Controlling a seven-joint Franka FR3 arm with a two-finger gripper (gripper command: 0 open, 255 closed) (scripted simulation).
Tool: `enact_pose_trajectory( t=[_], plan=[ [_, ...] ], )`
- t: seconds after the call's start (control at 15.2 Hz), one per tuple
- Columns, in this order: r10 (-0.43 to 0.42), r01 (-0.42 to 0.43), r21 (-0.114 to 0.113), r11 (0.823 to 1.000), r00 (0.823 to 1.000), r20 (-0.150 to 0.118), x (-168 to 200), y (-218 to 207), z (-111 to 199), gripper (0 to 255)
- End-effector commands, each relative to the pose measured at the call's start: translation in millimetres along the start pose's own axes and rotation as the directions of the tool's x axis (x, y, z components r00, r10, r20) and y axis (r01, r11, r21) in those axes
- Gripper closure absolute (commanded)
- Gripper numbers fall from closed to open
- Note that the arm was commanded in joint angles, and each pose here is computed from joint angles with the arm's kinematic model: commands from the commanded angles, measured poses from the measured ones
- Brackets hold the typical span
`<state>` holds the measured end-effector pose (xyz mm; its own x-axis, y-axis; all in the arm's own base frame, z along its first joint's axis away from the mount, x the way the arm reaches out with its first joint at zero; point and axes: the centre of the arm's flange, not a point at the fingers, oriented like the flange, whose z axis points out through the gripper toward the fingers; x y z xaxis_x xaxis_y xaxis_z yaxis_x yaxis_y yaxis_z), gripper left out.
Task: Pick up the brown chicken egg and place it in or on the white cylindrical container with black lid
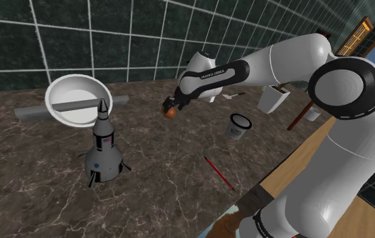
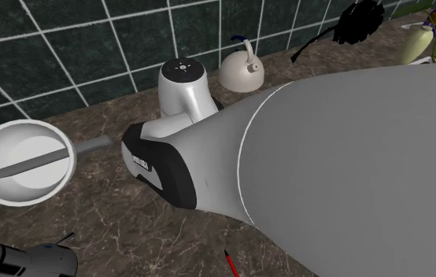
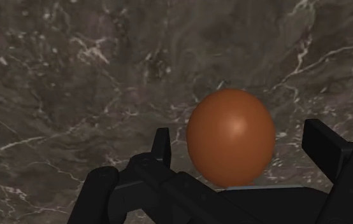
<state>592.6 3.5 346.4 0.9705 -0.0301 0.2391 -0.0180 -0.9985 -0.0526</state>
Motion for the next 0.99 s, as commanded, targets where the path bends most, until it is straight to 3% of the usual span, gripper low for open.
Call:
enact_pose_trajectory(
  t=[0.0,0.2,0.73,0.79,0.92],
  plan=[
    [0.0,0.0,0.0,1.0,1.0,-0.001,2,0,12,0],
    [0.0,0.0,0.0,1.0,1.0,-0.001,2,0,25,0],
    [0.0,0.0,0.0,1.0,1.0,-0.001,2,0,25,0],
    [0.0,0.0,0.0,1.0,1.0,-0.001,2,0,25,255],
    [0.0,0.0,0.0,1.0,1.0,-0.001,2,0,25,255]
  ],
)
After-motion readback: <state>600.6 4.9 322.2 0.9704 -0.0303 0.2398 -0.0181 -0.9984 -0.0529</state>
